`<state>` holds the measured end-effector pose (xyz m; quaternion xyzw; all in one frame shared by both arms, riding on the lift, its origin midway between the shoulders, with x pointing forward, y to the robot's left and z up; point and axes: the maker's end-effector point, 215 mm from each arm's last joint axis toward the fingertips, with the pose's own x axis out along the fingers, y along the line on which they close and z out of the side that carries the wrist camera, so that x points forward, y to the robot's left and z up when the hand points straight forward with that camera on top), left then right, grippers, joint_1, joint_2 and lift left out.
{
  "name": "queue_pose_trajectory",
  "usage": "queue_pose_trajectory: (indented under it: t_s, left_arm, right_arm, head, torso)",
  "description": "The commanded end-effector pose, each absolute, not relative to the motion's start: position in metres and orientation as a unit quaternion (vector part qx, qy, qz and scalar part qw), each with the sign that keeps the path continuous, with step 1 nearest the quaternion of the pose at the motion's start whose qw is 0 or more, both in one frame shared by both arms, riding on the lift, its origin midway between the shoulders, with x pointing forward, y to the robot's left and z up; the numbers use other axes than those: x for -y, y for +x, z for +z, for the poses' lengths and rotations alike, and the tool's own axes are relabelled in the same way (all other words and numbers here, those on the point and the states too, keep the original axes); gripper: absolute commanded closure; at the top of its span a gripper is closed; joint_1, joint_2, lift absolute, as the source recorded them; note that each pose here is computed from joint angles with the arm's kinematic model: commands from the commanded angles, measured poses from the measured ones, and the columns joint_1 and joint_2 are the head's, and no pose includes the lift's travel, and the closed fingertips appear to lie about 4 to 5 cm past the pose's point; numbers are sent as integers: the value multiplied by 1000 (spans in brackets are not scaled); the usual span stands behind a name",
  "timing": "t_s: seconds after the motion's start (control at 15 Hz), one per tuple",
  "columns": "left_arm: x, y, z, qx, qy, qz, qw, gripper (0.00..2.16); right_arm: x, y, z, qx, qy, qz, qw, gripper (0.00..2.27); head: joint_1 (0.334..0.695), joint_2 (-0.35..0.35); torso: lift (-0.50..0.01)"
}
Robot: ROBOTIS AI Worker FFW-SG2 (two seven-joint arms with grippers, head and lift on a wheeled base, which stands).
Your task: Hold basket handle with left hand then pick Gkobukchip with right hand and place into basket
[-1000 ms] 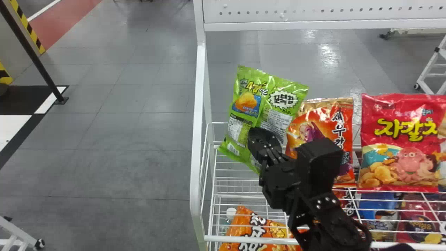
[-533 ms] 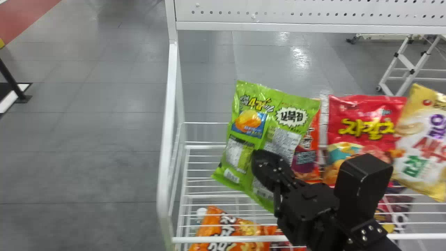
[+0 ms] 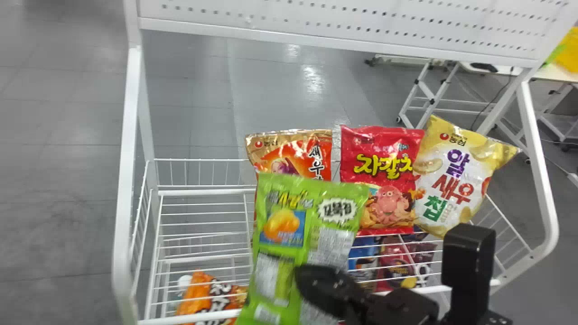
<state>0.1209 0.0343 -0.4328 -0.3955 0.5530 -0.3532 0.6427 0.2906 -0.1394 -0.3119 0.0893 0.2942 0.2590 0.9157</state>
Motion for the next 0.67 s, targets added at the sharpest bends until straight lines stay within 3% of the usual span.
queue_pose_trajectory:
  t_s: [0.0, 0.2, 0.6]
  left_arm:
    - [-35, 122, -434, -554, -395, -349, 644, 1733]
    - [-34, 120, -436, -555, -401, -342, 644, 1733]
    - [-33, 119, -435, -554, -398, -344, 645, 1733]
  right_arm:
    - [157, 251, -327, -368, 133, 261, 883, 2219]
    - [167, 206, -343, -438, 166, 272, 841, 2219]
    - [176, 192, -360, -463, 193, 275, 820, 2219]
  head:
    - [695, -318]
    - [695, -350]
    - [695, -350]
  torso:
    - [-32]
    - [-32]
    - [-32]
